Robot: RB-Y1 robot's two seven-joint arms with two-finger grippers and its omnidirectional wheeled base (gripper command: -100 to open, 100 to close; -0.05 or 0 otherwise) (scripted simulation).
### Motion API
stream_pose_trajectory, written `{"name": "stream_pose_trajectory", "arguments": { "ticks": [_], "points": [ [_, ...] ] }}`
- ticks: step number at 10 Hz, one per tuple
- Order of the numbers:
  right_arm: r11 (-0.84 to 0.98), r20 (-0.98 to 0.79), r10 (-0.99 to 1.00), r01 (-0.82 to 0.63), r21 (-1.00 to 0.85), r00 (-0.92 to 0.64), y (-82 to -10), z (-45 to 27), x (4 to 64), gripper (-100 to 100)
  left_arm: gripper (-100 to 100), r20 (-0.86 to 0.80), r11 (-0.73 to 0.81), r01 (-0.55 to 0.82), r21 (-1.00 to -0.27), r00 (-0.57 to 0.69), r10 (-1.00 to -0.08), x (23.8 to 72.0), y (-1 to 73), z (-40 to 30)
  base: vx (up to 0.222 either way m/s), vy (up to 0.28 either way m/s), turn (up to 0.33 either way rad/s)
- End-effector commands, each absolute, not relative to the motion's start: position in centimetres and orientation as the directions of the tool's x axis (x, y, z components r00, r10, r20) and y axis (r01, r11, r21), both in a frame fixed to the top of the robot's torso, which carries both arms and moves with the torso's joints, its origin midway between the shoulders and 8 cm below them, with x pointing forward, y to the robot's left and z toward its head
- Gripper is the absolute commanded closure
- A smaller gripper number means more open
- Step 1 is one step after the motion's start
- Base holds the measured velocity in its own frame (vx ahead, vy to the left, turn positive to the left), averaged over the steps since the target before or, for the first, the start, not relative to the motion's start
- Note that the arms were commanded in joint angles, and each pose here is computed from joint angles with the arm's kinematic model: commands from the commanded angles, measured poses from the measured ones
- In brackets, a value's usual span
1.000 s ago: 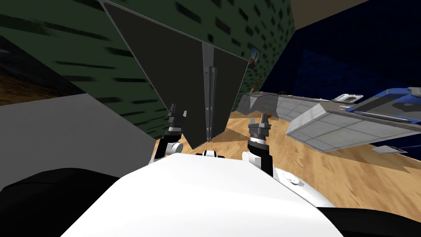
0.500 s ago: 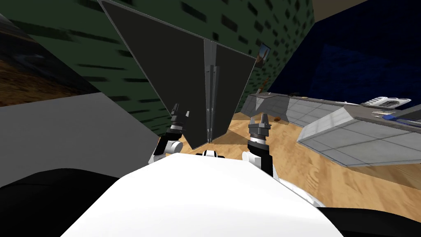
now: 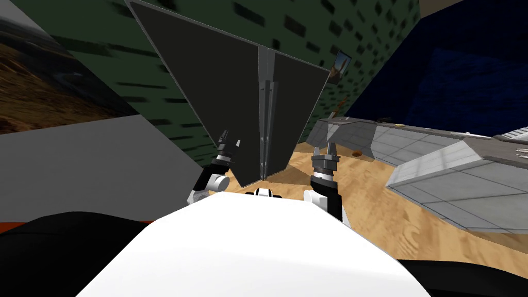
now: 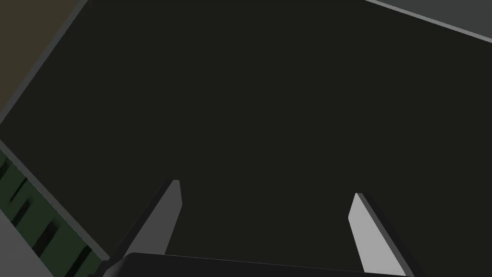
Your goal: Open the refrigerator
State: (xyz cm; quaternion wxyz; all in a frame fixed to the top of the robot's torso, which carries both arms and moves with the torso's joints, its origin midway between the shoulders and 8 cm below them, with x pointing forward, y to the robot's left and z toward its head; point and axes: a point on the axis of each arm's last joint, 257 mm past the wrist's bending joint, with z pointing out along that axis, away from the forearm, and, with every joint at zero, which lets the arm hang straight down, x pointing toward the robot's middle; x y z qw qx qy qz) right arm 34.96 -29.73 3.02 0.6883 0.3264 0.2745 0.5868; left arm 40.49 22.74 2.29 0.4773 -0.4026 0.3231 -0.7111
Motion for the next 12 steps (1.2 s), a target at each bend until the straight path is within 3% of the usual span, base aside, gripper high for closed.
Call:
{"name": "stream_pose_trajectory", "arguments": {
  "ticks": [1,12],
  "points": [
    [0.098,0.005,0.987,-0.629,0.771,0.161,-29.7,3.0,35.0,0,-100,0.305,-0.381,0.36,-0.852,-0.251,-0.919,41.2,21.9,1.9,0.051,-0.058,0.236],
    [0.098,0.005,0.987,-0.629,0.771,0.161,-29.7,3.0,35.0,0,-100,0.462,-0.515,0.108,-0.85,-0.314,-0.829,43.5,18.3,-0.9,0.05,-0.07,0.152]
  ]
}}
